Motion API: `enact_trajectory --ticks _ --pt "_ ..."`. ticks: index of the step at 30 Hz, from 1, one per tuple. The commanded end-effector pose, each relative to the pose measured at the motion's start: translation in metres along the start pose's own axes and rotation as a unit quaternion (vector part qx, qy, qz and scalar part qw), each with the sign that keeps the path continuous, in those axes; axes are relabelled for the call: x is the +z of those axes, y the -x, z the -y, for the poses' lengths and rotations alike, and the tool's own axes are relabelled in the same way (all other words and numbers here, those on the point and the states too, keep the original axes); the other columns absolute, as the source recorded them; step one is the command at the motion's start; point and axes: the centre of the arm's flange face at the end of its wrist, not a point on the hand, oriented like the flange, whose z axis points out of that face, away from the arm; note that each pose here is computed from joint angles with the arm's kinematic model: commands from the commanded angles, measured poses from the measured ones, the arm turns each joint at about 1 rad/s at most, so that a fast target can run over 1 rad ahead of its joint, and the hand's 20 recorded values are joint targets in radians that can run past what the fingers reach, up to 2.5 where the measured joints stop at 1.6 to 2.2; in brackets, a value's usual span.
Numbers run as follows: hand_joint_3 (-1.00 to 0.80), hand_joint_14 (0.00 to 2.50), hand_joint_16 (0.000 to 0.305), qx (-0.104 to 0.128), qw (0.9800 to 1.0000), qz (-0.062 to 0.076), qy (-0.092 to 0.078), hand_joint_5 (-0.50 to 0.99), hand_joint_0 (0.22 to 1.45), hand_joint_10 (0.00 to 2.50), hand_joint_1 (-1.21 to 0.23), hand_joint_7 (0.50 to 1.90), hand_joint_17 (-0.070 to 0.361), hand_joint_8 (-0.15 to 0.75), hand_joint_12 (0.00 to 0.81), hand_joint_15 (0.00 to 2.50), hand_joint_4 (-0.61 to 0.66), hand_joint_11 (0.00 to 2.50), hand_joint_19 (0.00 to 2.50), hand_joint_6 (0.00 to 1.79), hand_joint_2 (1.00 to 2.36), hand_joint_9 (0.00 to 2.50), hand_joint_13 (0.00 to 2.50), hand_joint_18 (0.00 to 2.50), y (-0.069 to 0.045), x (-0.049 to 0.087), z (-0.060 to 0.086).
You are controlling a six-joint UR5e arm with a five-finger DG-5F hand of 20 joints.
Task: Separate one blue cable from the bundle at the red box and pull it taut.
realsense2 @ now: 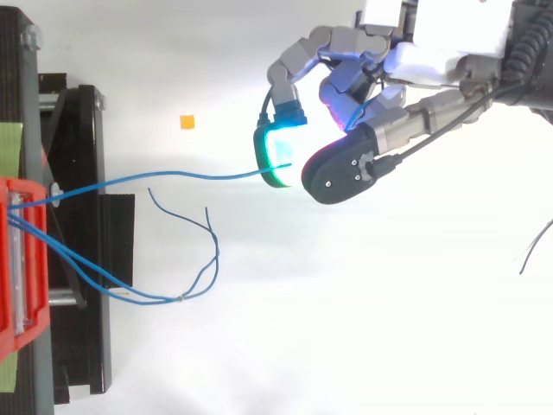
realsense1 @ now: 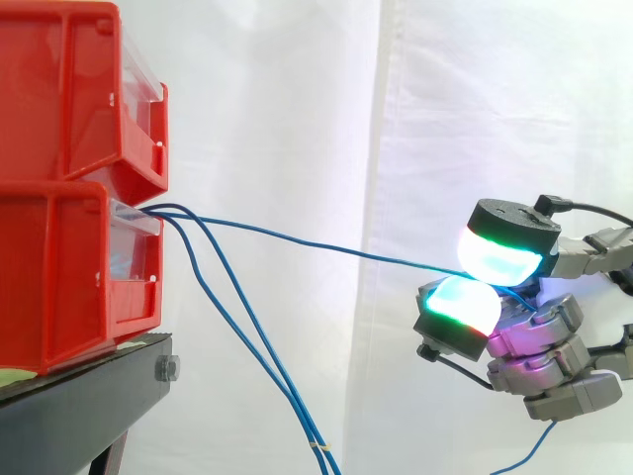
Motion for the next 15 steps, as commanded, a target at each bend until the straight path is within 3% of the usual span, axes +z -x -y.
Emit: enact_trajectory --ticks 1,15 --pt "-0.23 2.5 0.035 0.0 1.0 0.0 0.0 -0.12 0.64 1.9 -0.76 1.2 0.078 0.294 0.367 1.56 -0.06 1.6 2.05 0.89 1.02 0.87 0.59 1.25 0.0 0.0 0.0" --pt "-0.23 2.5 0.035 0.0 1.0 0.0 0.0 -0.12 0.64 1.87 -0.75 1.21 0.078 0.289 0.364 1.57 -0.06 1.64 2.03 0.89 1.01 0.88 0.59 1.24 0.0 0.0 0.0"
